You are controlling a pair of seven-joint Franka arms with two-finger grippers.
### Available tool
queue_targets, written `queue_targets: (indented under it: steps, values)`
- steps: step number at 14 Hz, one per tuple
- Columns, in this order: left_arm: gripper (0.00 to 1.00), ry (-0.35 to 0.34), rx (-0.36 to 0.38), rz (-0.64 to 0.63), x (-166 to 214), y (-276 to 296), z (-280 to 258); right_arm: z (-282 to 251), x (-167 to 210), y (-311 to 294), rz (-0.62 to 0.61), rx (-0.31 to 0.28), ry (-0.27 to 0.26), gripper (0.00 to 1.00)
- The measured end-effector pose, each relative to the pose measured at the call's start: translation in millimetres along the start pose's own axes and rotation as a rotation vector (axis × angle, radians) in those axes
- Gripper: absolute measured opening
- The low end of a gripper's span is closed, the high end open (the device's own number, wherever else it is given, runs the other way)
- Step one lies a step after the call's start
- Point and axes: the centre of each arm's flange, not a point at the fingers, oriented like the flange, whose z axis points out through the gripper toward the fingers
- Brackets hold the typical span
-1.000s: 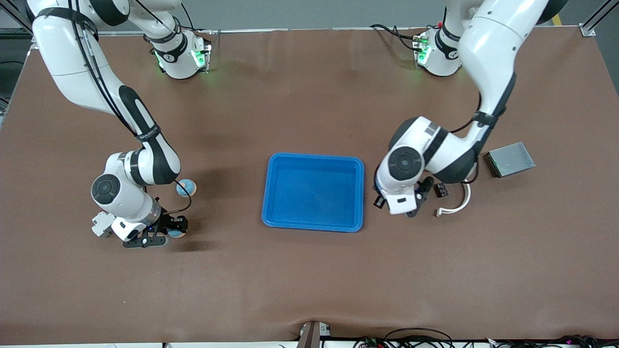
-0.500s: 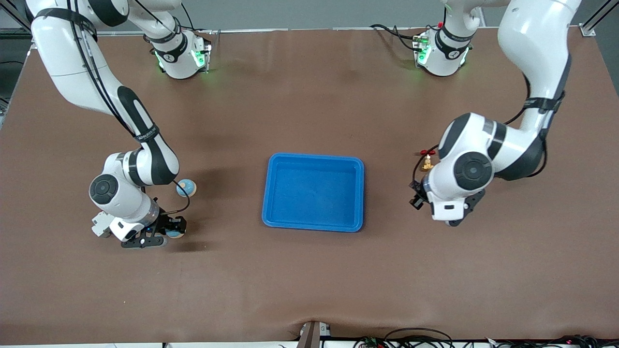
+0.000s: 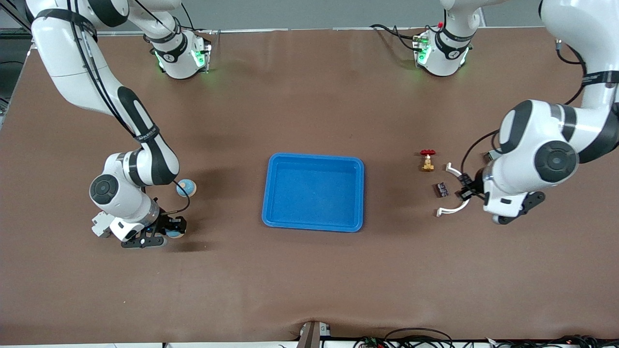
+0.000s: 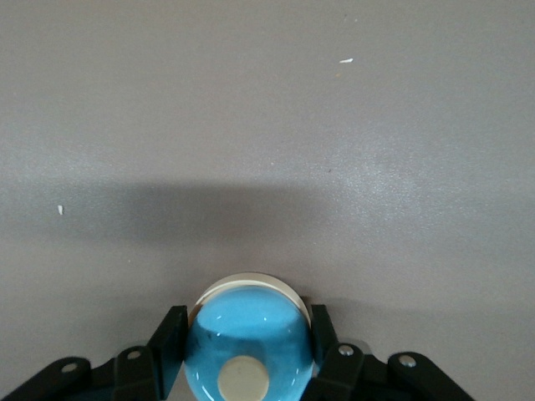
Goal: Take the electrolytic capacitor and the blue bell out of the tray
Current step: 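Carry the capacitor with the left gripper toward the metal plate, then lower the bell beside the first bell and open the right gripper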
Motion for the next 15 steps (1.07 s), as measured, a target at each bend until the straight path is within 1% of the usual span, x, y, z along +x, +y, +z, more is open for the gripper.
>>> queue_targets:
  steps: [2, 4, 5, 6, 8, 9, 14, 15]
  values:
    - [0.34, -0.002, -0.01, 0.079, 20, -37, 0, 0, 0, 0, 0.0, 0.0, 0.0, 0.64]
    - [0.34, 0.013, -0.028, 0.139, 36, -64, 5, 0, 0, 0, 0.0, 0.0, 0.0, 0.64]
    - [0.34, 0.027, -0.035, 0.163, 41, -72, 10, 1, 0, 0, 0.001, 0.0, -0.001, 0.69]
    - [0.34, 0.042, -0.033, 0.186, 44, -76, 17, 2, -1, 1, 0.001, -0.001, -0.001, 0.79]
    - [0.34, 0.068, -0.014, 0.221, 51, -80, 36, 5, -1, 1, 0.001, 0.0, -0.002, 0.97]
    - [0.34, 0.076, -0.01, 0.231, 55, -80, 46, 6, -2, 1, 0.001, 0.0, -0.003, 1.0]
    - [0.34, 0.101, 0.002, 0.268, 72, -79, 91, 4, 0, -1, -0.001, 0.002, -0.003, 1.0]
    - [0.34, 0.102, 0.005, 0.275, 74, -78, 98, 4, -1, -2, -0.003, 0.003, -0.016, 1.0]
